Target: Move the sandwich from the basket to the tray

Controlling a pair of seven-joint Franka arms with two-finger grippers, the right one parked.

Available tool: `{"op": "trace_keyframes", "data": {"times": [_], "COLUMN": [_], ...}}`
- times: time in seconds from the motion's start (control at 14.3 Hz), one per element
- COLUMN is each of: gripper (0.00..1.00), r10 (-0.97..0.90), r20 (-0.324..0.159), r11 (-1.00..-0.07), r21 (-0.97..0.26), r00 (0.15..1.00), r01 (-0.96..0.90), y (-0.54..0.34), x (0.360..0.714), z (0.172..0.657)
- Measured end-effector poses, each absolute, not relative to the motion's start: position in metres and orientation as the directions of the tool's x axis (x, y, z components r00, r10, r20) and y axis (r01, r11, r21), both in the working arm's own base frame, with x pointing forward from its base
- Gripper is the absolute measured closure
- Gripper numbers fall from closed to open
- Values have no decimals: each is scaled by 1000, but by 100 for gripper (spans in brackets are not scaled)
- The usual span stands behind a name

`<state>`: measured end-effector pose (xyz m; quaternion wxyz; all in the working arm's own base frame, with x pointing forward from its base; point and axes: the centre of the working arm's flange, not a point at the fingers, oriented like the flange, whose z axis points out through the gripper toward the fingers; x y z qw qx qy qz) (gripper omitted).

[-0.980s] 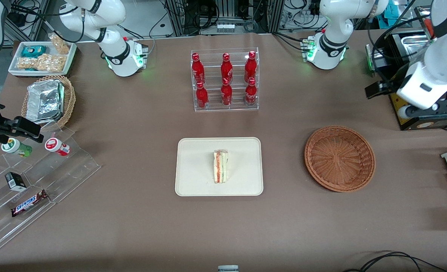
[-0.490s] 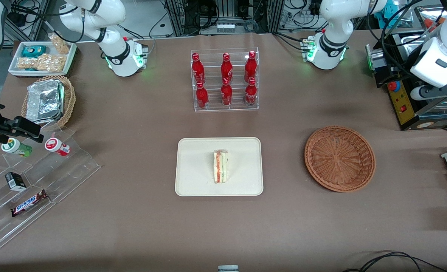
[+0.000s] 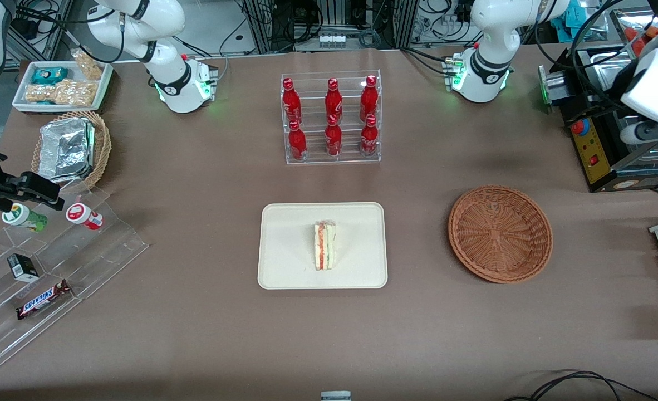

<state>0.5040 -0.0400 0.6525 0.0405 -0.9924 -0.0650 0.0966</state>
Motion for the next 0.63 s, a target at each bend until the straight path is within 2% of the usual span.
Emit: {"op": "trace_keyframes", "data": {"times": [0.63], "gripper": [0], "r10": [134], "r20": [-194], "r11": [-991], "r21": [-38], "r00": [972], "r01": [129], "y": [-37], "x": [505], "z": [652]}}
